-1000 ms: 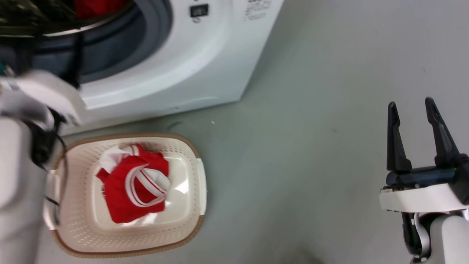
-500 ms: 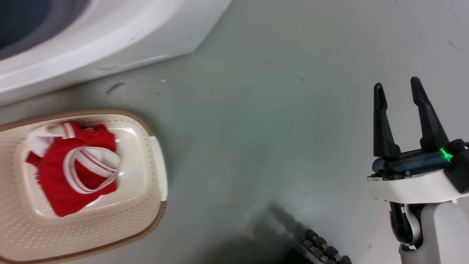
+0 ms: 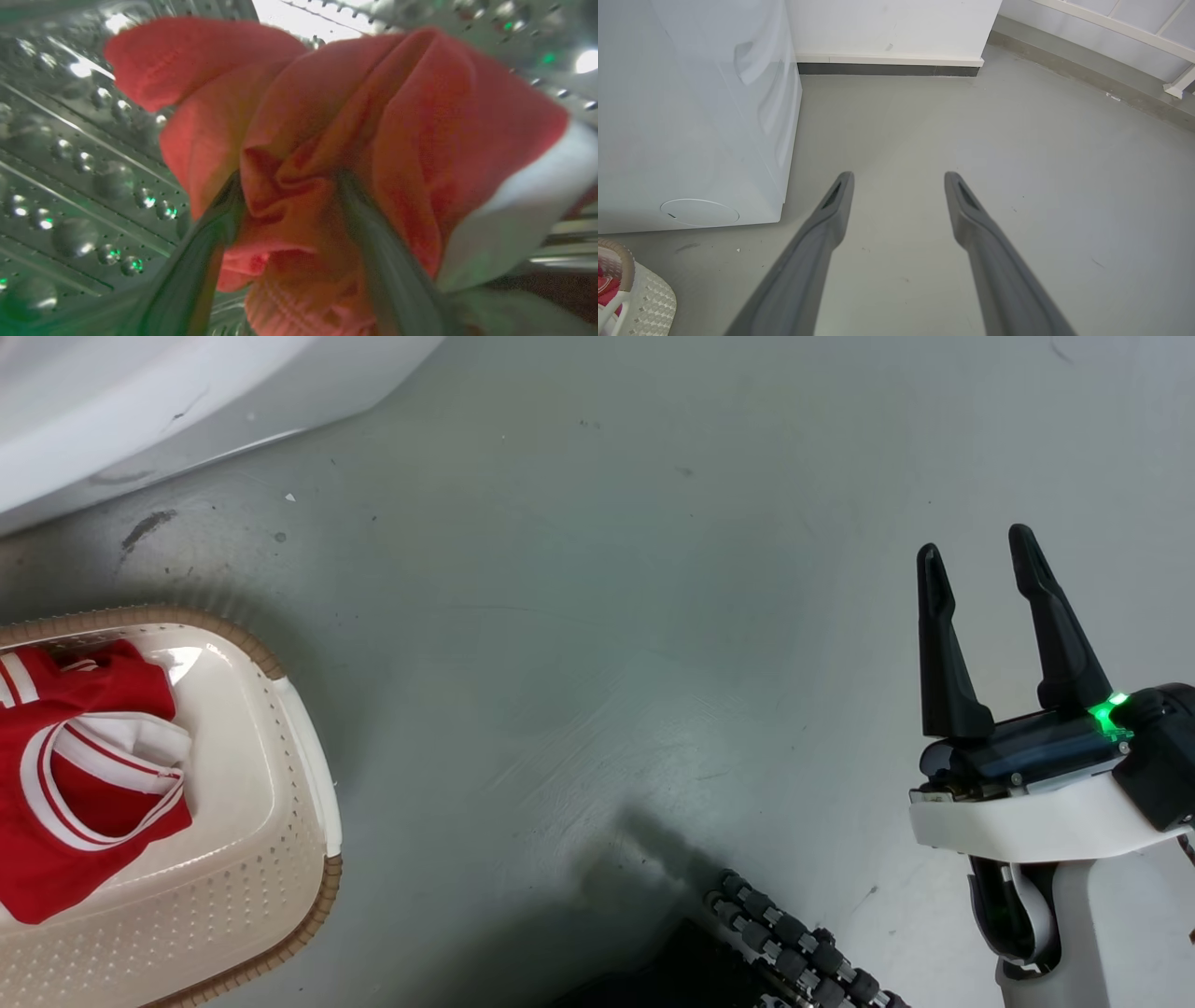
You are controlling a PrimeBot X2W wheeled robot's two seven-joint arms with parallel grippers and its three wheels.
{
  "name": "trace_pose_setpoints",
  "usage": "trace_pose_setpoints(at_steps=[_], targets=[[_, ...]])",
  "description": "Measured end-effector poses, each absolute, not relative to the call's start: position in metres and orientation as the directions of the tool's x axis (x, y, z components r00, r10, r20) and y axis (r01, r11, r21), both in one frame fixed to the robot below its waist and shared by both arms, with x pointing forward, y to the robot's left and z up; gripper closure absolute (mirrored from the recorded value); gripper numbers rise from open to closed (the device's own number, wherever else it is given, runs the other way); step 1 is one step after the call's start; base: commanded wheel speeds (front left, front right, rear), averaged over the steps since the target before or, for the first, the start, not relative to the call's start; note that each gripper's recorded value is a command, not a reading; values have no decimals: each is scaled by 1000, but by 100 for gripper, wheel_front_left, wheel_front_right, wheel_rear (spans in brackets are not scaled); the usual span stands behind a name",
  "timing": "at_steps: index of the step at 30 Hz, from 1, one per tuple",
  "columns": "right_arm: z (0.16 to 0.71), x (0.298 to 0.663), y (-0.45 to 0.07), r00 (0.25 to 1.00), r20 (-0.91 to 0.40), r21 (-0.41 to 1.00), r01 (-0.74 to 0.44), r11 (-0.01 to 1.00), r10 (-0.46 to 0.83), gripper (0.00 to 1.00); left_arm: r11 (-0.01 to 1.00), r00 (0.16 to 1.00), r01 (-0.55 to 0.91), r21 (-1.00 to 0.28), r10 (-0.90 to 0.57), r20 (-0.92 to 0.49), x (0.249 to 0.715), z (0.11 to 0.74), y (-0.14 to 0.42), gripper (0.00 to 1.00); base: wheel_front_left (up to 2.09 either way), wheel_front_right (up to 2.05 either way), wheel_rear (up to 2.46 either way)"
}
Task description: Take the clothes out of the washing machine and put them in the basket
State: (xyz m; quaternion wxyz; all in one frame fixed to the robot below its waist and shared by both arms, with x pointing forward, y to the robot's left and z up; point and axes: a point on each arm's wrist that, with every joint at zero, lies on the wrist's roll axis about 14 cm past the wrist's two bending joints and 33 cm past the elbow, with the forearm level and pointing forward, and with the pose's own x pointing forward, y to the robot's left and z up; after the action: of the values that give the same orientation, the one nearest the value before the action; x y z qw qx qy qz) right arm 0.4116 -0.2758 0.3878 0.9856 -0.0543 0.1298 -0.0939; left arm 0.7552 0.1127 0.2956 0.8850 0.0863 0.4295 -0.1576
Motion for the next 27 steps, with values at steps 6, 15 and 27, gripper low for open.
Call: trace_pose_setpoints(at_steps=[6,15,27], targets=[[386,412,-275,948,-249,-123,171,978,-197,0,940,555,341,24,-181,-812,753,282,120,100,0,0,0],[385,418,-272,953,-241,-120,160,980,-185,0,937,601,347,37,-191,-776,761,287,124,100,0,0,0],[412,430,-272,974,-153,-140,147,979,-168,0,935,749,353,36,-260,-609,760,340,126,100,0,0,0]])
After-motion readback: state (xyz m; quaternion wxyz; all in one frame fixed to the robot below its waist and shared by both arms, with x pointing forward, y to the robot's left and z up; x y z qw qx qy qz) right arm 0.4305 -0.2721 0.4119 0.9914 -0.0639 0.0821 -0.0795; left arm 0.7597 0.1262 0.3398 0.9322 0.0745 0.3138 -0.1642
